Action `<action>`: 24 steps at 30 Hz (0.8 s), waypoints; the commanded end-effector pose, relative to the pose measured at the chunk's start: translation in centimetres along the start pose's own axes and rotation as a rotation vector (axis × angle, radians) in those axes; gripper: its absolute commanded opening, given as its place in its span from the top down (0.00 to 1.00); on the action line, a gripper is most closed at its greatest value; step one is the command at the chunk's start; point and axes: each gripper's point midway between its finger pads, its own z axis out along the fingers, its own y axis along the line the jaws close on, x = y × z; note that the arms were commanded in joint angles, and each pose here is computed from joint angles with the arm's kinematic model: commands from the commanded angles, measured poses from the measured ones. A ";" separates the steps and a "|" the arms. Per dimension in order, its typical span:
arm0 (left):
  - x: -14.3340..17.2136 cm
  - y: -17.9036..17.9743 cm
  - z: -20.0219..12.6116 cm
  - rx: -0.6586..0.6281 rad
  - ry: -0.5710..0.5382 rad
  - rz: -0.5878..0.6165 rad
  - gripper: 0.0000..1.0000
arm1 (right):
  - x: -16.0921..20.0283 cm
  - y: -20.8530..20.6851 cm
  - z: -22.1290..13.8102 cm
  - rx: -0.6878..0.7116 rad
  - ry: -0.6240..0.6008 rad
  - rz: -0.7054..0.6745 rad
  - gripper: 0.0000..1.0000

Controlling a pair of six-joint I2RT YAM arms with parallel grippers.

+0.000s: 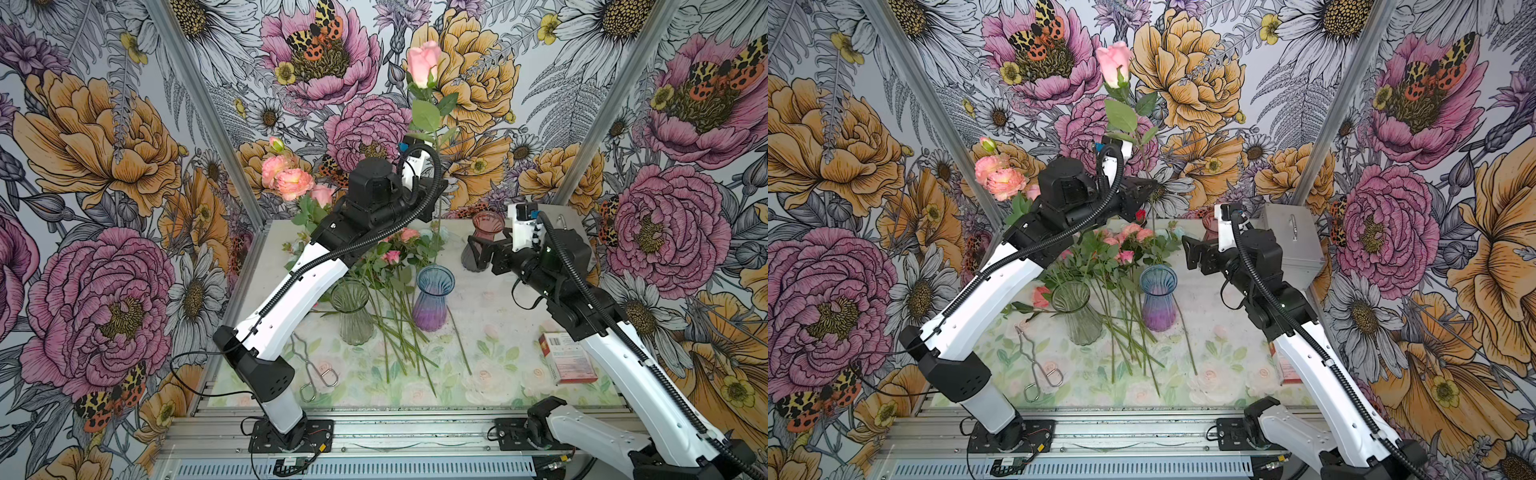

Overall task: Place the pink flowers into the vase
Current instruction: Pick up the flower at the center of the board, then place the flower in the vase.

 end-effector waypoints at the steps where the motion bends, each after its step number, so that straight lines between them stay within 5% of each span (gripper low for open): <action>1: -1.4 0.6 -3.2 -0.093 -0.024 0.101 0.94 | 0.5 -1.3 1.0 0.039 0.019 0.041 0.01; 12: -2.8 3.7 -11.9 -0.306 -0.029 0.187 0.94 | 2.9 -2.6 5.5 0.049 0.134 0.108 0.01; 24: 0.5 7.7 -16.7 -0.472 -0.013 0.145 0.95 | 3.9 -2.4 6.7 0.028 0.169 0.118 0.01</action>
